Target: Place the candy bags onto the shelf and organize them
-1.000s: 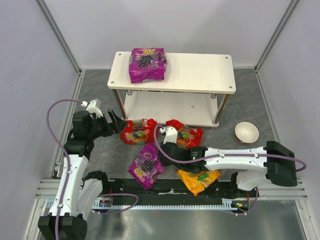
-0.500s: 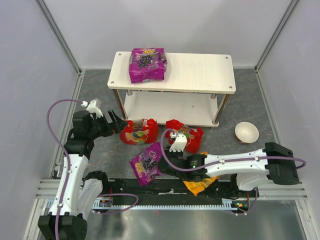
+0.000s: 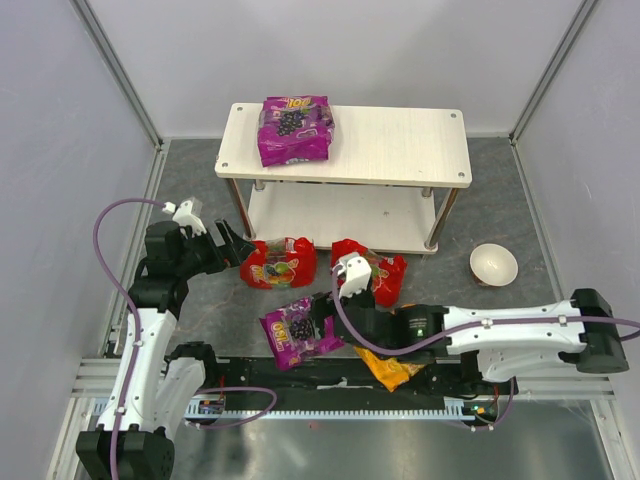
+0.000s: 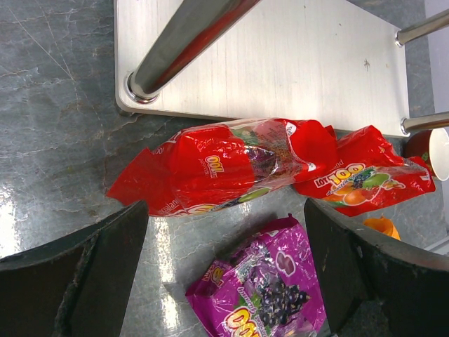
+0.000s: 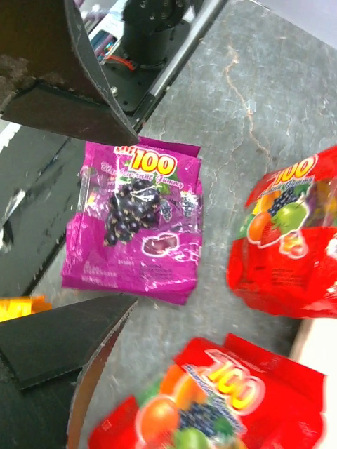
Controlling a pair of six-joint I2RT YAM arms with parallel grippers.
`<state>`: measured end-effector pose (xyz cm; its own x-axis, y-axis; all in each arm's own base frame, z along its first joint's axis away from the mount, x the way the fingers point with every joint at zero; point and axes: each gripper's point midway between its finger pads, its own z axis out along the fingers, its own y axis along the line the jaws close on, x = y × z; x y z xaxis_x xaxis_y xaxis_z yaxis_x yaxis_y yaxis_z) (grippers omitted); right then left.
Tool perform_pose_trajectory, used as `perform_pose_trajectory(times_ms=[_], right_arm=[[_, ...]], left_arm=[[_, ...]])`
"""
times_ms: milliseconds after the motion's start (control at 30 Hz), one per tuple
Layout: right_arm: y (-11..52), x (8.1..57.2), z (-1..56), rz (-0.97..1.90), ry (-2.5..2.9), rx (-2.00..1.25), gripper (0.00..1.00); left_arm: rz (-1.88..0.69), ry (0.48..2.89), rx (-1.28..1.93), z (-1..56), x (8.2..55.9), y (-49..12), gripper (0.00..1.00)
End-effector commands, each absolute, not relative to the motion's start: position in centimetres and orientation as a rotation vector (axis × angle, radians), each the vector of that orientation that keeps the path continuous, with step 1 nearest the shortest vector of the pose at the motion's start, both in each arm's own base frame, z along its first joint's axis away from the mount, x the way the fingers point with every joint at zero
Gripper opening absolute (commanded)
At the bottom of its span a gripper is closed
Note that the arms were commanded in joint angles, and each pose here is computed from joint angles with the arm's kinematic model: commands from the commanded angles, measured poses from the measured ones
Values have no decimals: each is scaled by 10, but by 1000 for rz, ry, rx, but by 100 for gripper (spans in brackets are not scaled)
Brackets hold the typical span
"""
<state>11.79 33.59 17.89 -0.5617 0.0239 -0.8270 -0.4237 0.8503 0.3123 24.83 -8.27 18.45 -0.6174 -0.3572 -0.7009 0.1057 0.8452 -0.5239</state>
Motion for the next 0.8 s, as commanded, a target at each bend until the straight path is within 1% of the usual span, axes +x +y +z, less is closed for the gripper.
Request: perform_pose_trajectory(times_ms=[0, 67, 100, 133, 167, 200, 267, 300, 433, 600, 700, 767], right_arm=[[326, 129, 200, 501, 1933, -636, 94], [329, 127, 200, 547, 1915, -737, 96], [326, 137, 199, 525, 1890, -807, 97], [327, 138, 203, 565, 1870, -843, 97], [338, 122, 200, 693, 1848, -970, 98], [335, 132, 200, 688, 1819, -1023, 98], [342, 123, 198, 777, 1782, -1156, 98], [341, 131, 196, 753, 1776, -1173, 98], [353, 131, 162, 683, 1696, -1448, 98], [373, 132, 129, 715, 1727, -1611, 98], [381, 136, 117, 713, 1720, -1667, 98], [385, 141, 118, 721, 1699, -1680, 98]], left_arm=[[-680, 2107, -159, 192, 251, -85, 99], [-681, 2104, -157, 193, 251, -85, 99], [-681, 2110, -160, 191, 251, -85, 99], [-680, 2105, -159, 192, 251, -85, 99], [-680, 2107, -156, 192, 251, -85, 99], [-681, 2107, -158, 192, 251, -85, 99], [-679, 2104, -157, 192, 251, -85, 99], [-679, 2104, -157, 192, 251, -85, 99], [-676, 2104, -162, 192, 251, -84, 99], [-671, 2104, -161, 192, 251, -84, 99], [-666, 2101, -163, 193, 251, -83, 99], [-666, 2105, -163, 191, 251, -83, 99]])
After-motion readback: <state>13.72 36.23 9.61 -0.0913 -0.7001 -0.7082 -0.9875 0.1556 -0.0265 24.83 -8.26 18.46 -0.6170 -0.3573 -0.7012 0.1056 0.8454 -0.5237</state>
